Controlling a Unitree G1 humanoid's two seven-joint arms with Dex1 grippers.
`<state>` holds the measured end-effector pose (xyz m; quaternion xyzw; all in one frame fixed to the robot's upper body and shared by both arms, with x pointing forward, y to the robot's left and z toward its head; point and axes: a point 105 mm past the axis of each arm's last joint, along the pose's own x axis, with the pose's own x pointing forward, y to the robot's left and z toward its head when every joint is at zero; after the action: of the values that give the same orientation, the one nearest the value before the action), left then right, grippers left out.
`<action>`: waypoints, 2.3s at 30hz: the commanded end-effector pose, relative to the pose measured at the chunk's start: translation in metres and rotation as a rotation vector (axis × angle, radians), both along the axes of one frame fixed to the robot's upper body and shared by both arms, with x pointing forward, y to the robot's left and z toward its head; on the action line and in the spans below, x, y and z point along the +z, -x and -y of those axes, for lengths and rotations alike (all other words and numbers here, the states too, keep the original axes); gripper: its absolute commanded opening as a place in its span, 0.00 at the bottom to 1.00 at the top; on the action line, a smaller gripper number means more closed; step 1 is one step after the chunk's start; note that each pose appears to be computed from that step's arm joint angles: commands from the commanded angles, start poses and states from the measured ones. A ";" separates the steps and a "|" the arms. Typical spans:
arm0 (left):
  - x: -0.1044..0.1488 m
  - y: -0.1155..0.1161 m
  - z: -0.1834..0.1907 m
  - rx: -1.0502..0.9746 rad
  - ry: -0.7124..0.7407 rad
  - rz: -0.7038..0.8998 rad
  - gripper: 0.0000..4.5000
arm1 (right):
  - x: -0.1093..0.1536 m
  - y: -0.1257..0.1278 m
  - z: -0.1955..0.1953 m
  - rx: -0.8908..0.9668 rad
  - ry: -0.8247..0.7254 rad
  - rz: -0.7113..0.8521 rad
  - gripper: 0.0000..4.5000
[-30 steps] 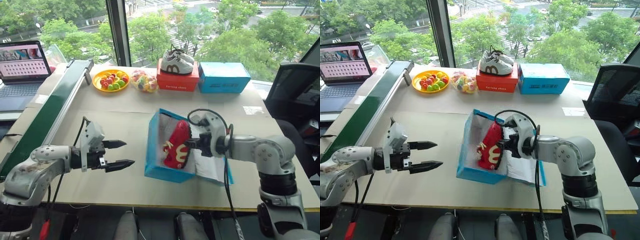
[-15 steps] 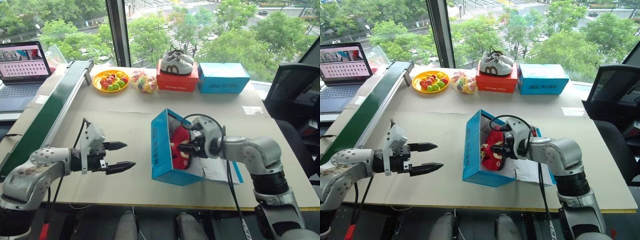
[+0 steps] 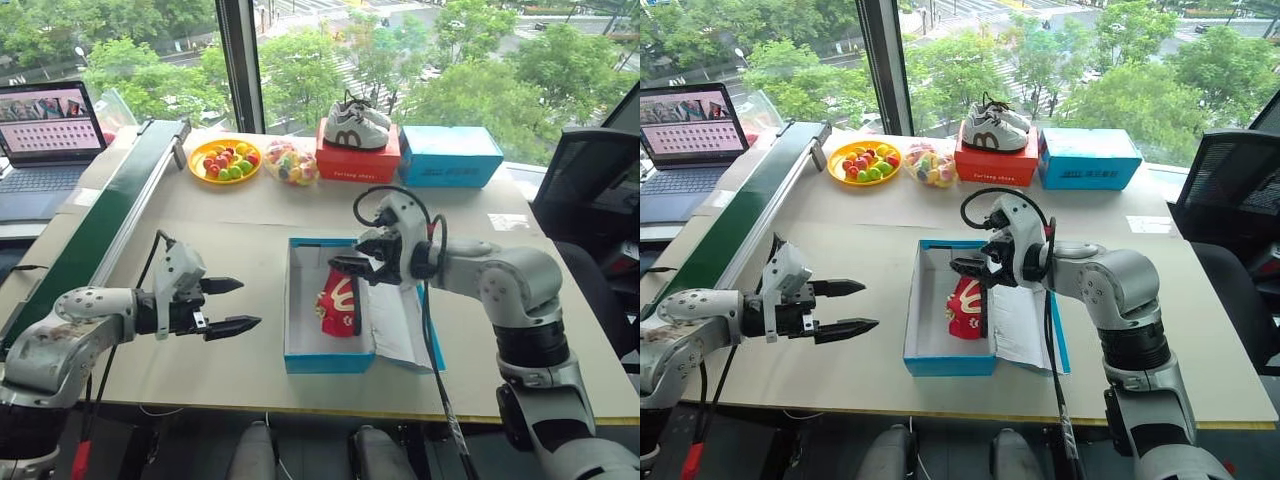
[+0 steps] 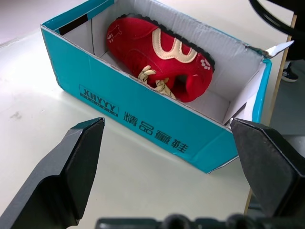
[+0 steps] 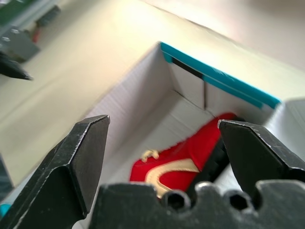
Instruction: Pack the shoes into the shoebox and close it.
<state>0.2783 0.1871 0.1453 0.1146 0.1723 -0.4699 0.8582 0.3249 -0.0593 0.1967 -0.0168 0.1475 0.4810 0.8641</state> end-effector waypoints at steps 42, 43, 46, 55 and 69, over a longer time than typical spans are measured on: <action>0.066 -0.102 -0.230 1.207 -0.035 0.431 1.00 | 0.002 -0.014 -0.052 0.140 -0.033 0.421 0.97; 0.067 -0.101 -0.234 1.221 -0.028 0.426 1.00 | 0.001 -0.013 -0.050 0.134 -0.029 0.417 0.97; 0.067 -0.098 -0.244 1.258 -0.013 0.414 1.00 | -0.002 -0.012 -0.046 0.121 -0.021 0.407 0.97; 0.063 -0.092 -0.249 1.251 0.080 0.415 1.00 | 0.008 -0.014 -0.036 0.054 -0.056 0.391 0.97; 0.044 -0.090 -0.247 1.239 0.125 0.333 1.00 | 0.009 -0.013 -0.034 0.054 -0.017 0.399 0.97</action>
<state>0.3718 0.4303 0.1862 0.0271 0.0504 0.1272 0.9902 0.3431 -0.0264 0.1863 -0.1004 0.0028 0.4882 0.8669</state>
